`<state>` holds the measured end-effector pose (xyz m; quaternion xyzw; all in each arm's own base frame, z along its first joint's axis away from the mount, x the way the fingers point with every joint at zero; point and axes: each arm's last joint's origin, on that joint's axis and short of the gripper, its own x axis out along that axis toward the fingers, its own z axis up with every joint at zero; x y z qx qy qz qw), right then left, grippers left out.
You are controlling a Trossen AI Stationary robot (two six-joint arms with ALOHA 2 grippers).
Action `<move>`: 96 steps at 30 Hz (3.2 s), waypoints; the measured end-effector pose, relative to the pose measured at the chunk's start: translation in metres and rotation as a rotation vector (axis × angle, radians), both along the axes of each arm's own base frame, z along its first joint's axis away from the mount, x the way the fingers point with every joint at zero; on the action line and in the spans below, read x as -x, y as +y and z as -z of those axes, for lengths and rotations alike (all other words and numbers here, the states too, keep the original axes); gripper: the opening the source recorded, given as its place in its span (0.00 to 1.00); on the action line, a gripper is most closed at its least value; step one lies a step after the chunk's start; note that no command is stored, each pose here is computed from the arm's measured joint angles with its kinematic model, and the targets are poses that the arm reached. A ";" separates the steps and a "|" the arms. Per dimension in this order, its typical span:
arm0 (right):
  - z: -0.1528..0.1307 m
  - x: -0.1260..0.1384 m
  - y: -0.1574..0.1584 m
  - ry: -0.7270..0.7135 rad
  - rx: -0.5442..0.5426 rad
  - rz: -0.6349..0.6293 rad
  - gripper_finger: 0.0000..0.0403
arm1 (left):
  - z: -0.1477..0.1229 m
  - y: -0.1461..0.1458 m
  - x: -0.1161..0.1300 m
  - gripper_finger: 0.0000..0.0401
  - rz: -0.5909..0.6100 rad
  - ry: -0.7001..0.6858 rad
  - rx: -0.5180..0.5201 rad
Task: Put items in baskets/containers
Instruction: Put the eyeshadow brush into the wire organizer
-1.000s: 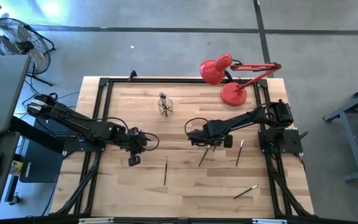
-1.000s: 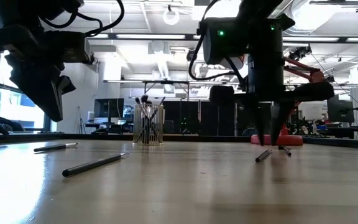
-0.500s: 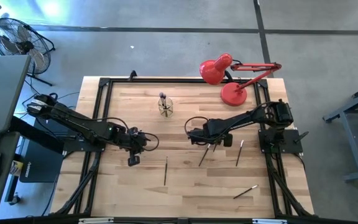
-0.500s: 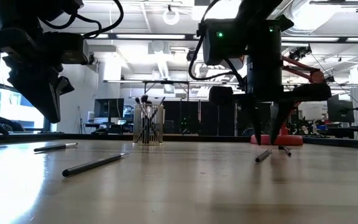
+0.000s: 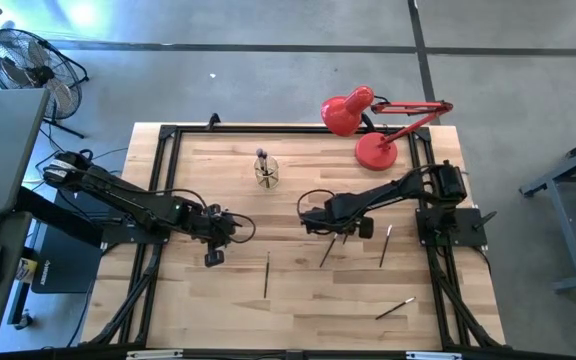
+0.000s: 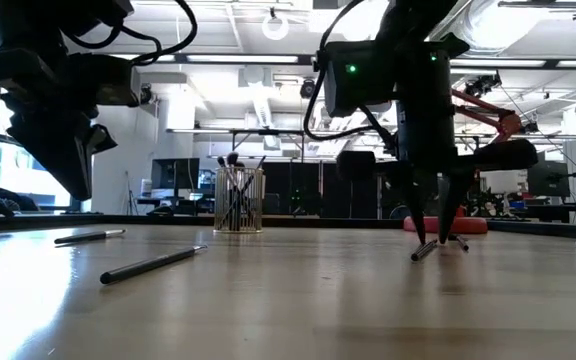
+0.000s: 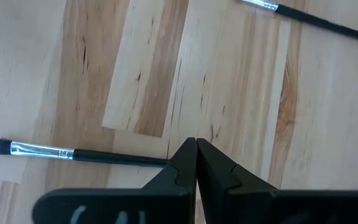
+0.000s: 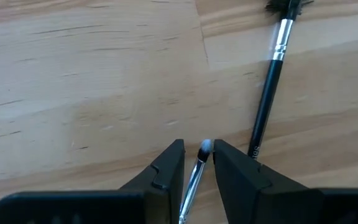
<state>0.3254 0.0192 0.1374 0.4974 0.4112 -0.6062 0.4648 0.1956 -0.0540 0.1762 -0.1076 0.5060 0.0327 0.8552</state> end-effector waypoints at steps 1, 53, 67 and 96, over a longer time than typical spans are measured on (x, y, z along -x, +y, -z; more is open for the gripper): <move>0.002 -0.001 0.000 0.002 0.001 -0.003 0.21 | 0.000 0.000 0.000 0.00 0.000 0.000 0.001; -0.071 -0.023 0.048 -0.339 0.586 -0.890 0.00 | 0.006 -0.015 -0.069 0.38 -0.261 -0.507 0.182; -0.148 -0.016 0.077 -0.632 0.943 -0.970 0.00 | -0.035 -0.006 -0.086 0.38 -0.249 -0.949 0.291; -0.179 -0.021 0.085 -0.798 1.143 -0.864 0.00 | -0.074 0.001 -0.099 0.38 -0.234 -1.161 0.343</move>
